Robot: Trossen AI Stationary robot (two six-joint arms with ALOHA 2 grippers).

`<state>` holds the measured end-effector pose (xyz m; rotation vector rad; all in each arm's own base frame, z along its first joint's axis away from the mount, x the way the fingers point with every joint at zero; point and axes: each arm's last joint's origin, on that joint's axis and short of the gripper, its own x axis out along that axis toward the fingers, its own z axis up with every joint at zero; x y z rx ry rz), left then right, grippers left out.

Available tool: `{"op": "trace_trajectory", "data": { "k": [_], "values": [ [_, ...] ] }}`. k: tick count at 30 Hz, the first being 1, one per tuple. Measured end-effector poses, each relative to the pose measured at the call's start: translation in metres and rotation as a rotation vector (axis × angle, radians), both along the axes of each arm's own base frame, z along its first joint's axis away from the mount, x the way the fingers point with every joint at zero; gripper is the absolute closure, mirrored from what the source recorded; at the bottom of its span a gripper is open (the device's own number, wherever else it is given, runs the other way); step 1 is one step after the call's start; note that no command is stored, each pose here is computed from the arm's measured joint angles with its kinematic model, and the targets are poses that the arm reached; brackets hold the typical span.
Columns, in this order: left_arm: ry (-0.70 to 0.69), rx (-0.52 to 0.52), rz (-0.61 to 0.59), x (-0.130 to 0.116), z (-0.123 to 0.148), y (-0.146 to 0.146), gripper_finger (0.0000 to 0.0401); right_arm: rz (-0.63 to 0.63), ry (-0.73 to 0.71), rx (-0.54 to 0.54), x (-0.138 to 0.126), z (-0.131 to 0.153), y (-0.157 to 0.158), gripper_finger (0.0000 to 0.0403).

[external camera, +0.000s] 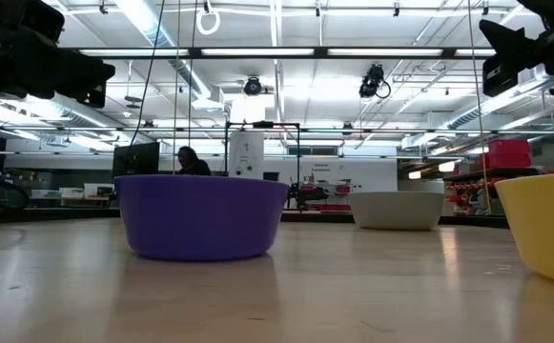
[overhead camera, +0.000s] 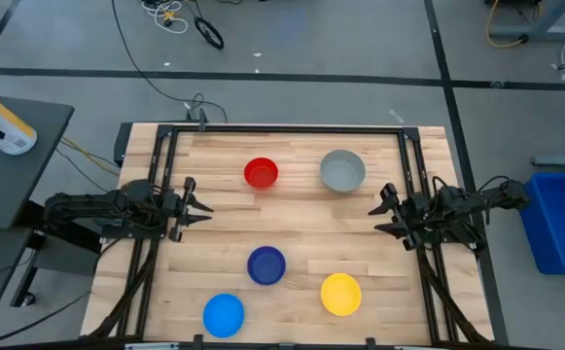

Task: Nest bowls inside each other
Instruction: Stack the yellow bowl on top of the gray bowl

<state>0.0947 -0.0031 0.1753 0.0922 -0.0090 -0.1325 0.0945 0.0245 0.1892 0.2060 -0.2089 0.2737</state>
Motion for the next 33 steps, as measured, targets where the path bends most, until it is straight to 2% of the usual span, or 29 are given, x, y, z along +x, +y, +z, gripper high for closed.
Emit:
{"op": "trace_trajectory", "data": {
  "k": [3,7,16,21,26,30,33],
  "values": [
    [-0.002,0.002,0.0,0.0,0.0,0.0,0.0308,0.024,0.023,0.091,0.0,0.0,0.0,0.0202],
    [-0.005,0.023,0.0,0.0,0.0,0.0,0.0308,0.033,0.035,0.149,0.0,0.0,0.0,0.0199],
    [-0.018,0.113,0.001,0.0,0.0,0.0,0.0308,0.063,0.031,0.215,-0.001,0.002,0.0,0.0208],
    [-0.02,0.131,0.001,0.0,0.0,0.0,0.0308,0.062,0.051,0.21,0.0,0.0,0.0,0.0213],
    [-0.02,0.132,0.001,0.0,0.0,0.0,0.0308,0.053,0.179,0.189,0.002,-0.012,0.001,0.0212],
    [-0.021,0.131,0.001,0.0,0.0,0.0,0.0308,-0.11,0.305,0.264,0.004,-0.024,-0.004,0.0217],
    [-0.02,0.13,0.002,0.0,0.0,0.0,0.0308,-0.064,0.384,0.248,0.008,-0.03,-0.002,0.0217]
  ]
}}
